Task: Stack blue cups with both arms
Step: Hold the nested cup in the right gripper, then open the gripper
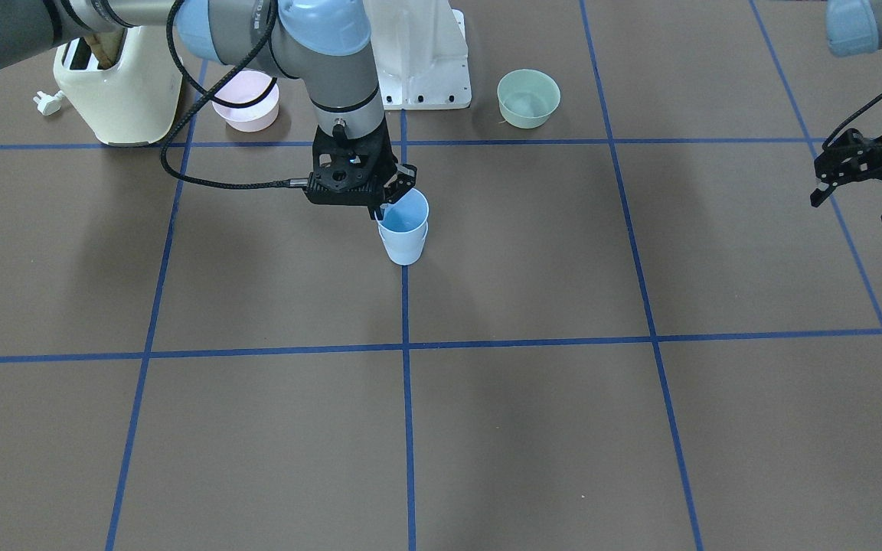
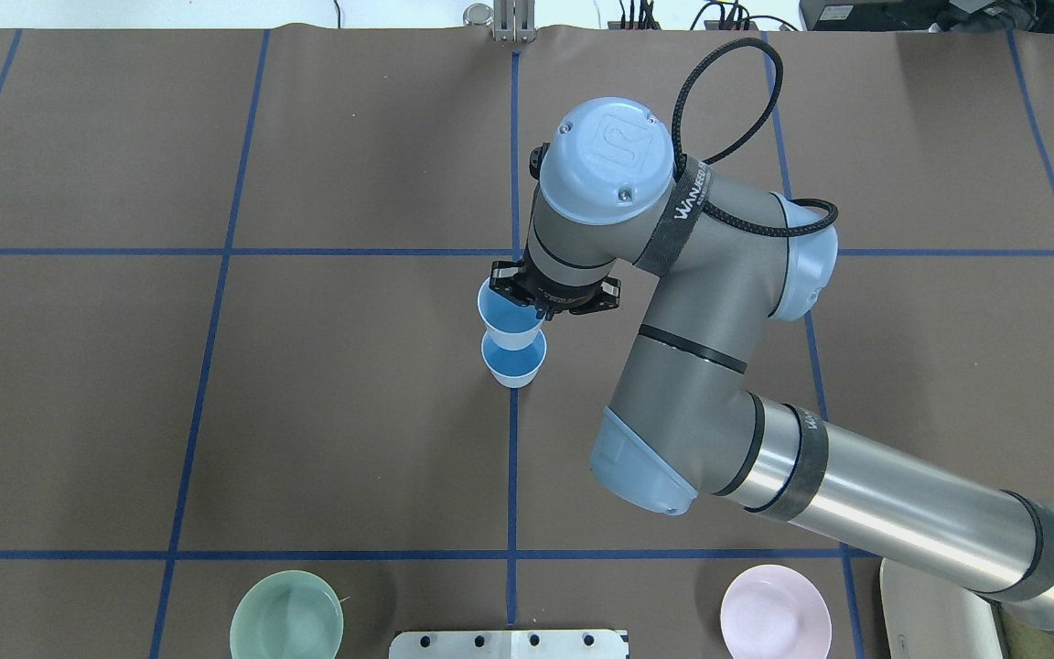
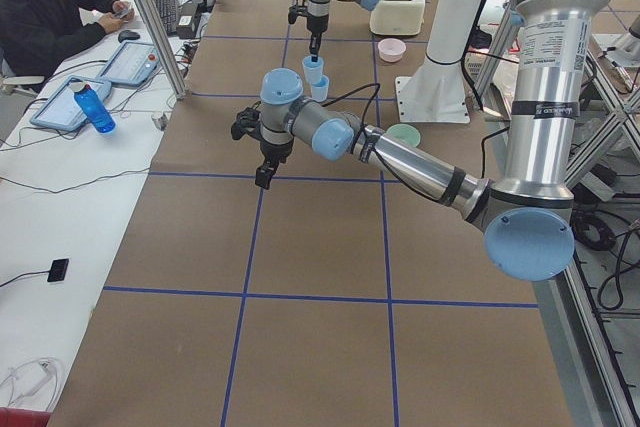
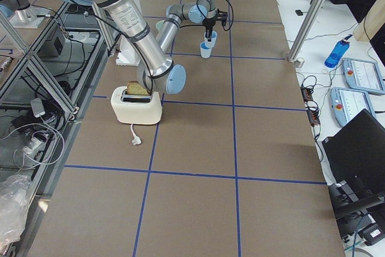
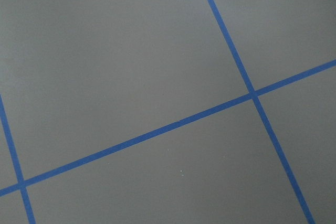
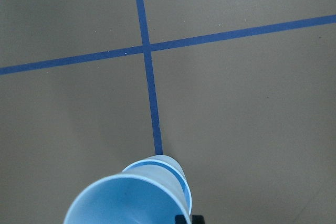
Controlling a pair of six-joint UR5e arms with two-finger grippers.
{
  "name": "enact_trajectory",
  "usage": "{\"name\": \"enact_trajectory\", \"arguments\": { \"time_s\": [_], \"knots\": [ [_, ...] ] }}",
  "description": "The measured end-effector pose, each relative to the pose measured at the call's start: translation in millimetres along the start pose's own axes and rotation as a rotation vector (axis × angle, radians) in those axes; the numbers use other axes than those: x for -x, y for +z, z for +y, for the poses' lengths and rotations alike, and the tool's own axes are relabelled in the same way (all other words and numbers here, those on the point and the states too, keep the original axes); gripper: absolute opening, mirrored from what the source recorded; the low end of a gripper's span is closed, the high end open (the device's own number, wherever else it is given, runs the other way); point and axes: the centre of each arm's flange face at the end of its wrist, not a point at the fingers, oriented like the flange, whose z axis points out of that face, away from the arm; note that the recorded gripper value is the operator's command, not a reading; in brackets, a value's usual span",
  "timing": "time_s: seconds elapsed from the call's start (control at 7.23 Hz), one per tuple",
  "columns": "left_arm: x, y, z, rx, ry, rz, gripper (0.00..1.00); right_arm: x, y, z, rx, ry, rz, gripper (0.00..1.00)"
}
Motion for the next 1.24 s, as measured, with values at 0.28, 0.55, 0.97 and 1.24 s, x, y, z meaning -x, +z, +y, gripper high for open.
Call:
{"name": "enact_trajectory", "arguments": {
  "time_s": [0.28,0.55,0.97,1.24],
  "knots": [
    [1.0,0.7,1.5,0.002,-0.002,-0.001,0.97,1.8,0.1,-0.9,-0.001,0.003,-0.005,0.0],
    [1.6,1.3,1.8,0.004,-0.003,-0.001,0.97,3.1,-4.5,0.7,0.0,0.005,-0.014,0.0],
    [2.2,1.9,1.9,0.005,-0.004,-0.002,0.97,-0.4,-6.3,3.6,-0.001,0.009,-0.016,0.0],
    [2.5,2.2,1.9,0.006,-0.006,-0.002,0.97,-7.4,2.2,5.2,-0.003,0.011,0.0,0.0]
  ]
}}
